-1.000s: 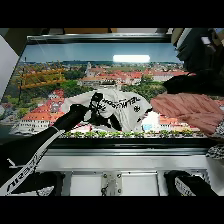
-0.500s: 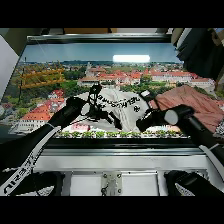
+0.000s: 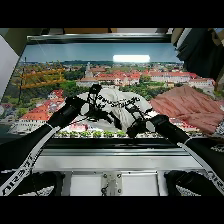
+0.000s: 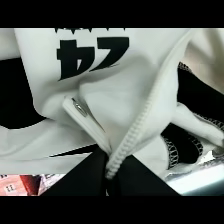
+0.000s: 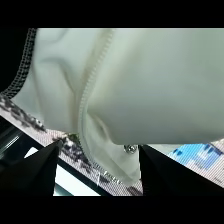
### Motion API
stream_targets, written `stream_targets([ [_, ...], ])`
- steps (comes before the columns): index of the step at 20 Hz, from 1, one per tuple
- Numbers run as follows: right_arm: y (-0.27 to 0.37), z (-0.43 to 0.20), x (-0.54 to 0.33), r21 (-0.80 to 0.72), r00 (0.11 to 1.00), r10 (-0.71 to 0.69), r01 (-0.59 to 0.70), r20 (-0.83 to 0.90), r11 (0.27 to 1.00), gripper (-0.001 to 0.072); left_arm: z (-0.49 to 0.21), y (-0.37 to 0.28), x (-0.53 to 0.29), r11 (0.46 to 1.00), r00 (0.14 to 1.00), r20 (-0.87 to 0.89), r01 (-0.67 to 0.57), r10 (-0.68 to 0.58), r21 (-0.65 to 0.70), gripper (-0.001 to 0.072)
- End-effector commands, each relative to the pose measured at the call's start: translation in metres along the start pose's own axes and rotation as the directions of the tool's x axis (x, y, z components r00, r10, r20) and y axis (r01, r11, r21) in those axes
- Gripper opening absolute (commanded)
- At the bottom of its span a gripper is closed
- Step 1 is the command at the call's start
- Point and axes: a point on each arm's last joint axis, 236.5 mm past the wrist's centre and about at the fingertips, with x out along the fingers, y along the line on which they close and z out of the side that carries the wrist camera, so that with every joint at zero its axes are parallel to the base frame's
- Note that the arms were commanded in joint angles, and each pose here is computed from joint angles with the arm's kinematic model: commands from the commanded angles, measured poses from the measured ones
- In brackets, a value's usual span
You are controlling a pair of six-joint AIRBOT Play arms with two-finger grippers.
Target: Fold the clothes and pants, and hang the long-sleeved shirts on hangers.
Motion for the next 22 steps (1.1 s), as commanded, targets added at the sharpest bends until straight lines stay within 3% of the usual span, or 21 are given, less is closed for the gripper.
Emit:
stream_targets([
  [1,-0.006,0.005,0.011,-0.024,0.999,-0.026,0.027,0.019,0.999,0.0513,-0.001,0.001,0.000,1.000,1.000,-0.004,-0.003,0.003,0.000,0.0017],
  [2,-0.007,0.003,0.013,-0.025,1.000,-0.027,0.027,0.009,0.999,0.0507,-0.001,0.001,0.000,1.000,1.000,-0.004,-0.003,0.003,0.000,0.0017],
  [4,-0.007,0.002,0.015,-0.026,1.000,-0.027,0.027,0.003,0.999,0.0200,-0.001,0.001,-0.001,1.000,1.000,-0.005,-0.003,0.003,0.000,0.0017],
  [5,-0.007,0.002,0.014,-0.026,1.000,-0.027,0.027,0.005,0.999,0.0148,-0.001,0.001,-0.001,1.000,1.000,-0.005,-0.003,0.003,0.000,0.0017],
  [6,-0.007,0.004,0.013,-0.029,1.000,-0.030,0.030,0.008,0.999,0.0047,-0.001,0.001,-0.001,1.000,1.000,-0.006,-0.003,0.003,0.000,0.0017],
  [7,-0.009,0.008,0.010,-0.030,0.999,-0.034,0.034,0.019,0.999,0.0016,-0.001,0.001,-0.002,1.000,1.000,-0.009,-0.005,0.005,0.002,0.0017],
  [10,-0.027,0.059,-0.044,0.005,0.984,-0.063,0.063,0.165,0.998,0.0016,0.026,-0.009,-0.046,0.997,0.998,0.055,0.008,-0.012,0.079,0.0017],
  [13,-0.047,0.121,-0.180,0.013,0.924,-0.111,0.114,0.365,0.993,0.0016,0.083,-0.039,-0.162,0.991,0.953,0.287,0.070,-0.101,0.115,0.0017],
  [17,-0.025,0.136,-0.372,0.003,0.816,-0.124,0.148,0.564,0.989,0.0015,0.107,-0.097,-0.362,0.951,0.733,0.613,0.162,-0.296,0.265,0.0017],
  [20,-0.003,0.130,-0.476,0.059,0.690,-0.115,0.105,0.715,0.993,0.0015,0.082,-0.128,-0.463,0.899,0.568,0.700,0.211,-0.433,0.385,0.0017],
  [22,0.005,0.126,-0.516,0.108,0.617,-0.116,0.050,0.778,0.993,0.0015,0.069,-0.132,-0.501,0.880,0.504,0.723,0.227,-0.472,0.417,0.0017],
])
